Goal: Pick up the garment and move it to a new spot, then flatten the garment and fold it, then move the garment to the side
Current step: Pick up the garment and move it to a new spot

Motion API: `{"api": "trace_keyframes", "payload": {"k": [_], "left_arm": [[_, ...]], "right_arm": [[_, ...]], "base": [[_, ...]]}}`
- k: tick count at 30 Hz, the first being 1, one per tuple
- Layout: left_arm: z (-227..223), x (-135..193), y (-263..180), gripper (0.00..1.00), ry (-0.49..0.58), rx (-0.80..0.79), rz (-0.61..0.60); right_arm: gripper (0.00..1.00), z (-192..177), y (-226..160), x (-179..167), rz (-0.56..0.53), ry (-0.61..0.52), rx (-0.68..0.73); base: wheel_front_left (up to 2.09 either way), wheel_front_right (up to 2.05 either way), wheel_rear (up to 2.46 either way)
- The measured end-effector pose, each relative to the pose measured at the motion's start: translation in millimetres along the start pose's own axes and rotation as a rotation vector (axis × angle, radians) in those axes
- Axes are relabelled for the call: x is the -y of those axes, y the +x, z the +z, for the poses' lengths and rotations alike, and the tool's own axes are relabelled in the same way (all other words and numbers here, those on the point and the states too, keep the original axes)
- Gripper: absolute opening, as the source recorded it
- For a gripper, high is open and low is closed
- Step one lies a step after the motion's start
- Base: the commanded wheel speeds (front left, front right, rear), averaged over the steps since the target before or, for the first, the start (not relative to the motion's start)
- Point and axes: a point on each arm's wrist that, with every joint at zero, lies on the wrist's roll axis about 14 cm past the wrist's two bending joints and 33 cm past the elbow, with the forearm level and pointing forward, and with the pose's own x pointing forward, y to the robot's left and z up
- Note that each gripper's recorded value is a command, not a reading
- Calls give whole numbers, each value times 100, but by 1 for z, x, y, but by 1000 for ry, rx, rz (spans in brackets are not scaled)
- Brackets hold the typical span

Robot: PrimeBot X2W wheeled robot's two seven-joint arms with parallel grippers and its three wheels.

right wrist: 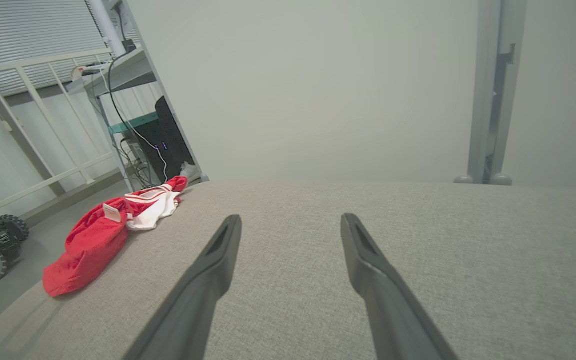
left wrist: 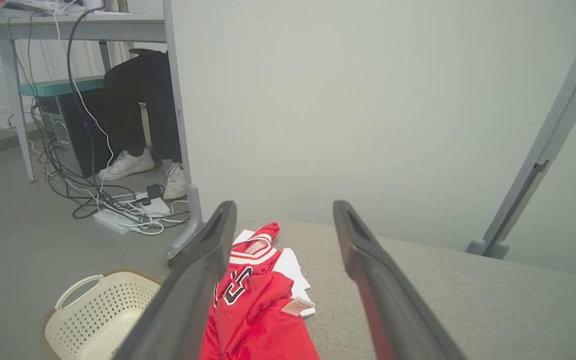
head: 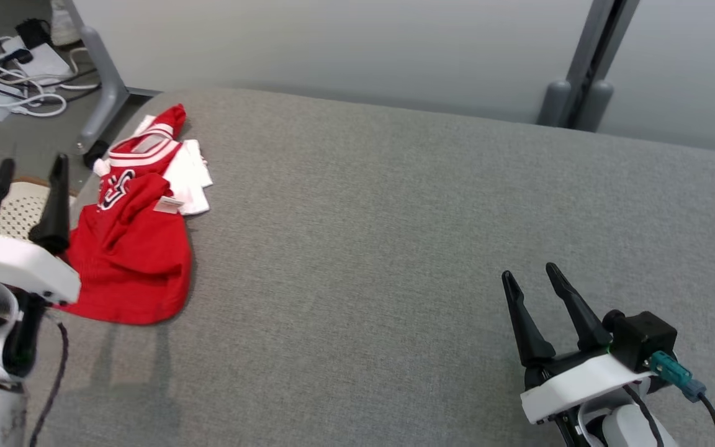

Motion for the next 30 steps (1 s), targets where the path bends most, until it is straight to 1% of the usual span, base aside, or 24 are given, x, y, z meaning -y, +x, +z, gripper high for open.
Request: {"api": "trace_keyframes", "payload": {"k": [6,9,14,15,19,22,25,30], "left_arm": [[-14,-8,54,100,5,-131,5],[-33,-12,77,100,0,-225,15],[-72,-29,108,100,-15,-398,73],[-72,-29,108,100,-15,-398,73],[-117,-36,124,100,-53,-560,115],[-149,-39,125,100,-59,-679,139],[-180,-40,121,100,-47,-794,154],[-229,-29,100,100,-91,-1011,159]], "right_arm": [[100,1,4,31,-60,-11,12],[100,1,7,44,-83,-13,16],[100,-4,10,65,-122,-17,13],[100,-4,10,65,-122,-17,13],[100,-10,6,90,-181,-26,2],[100,-15,3,104,-214,-28,-8],[100,-21,-2,117,-249,-32,-23],[100,-27,-11,133,-297,-35,-40]], "base": [[0,0,0],[0,0,0],[0,0,0],[0,0,0],[0,0,0],[0,0,0],[0,0,0],[0,0,0]]}}
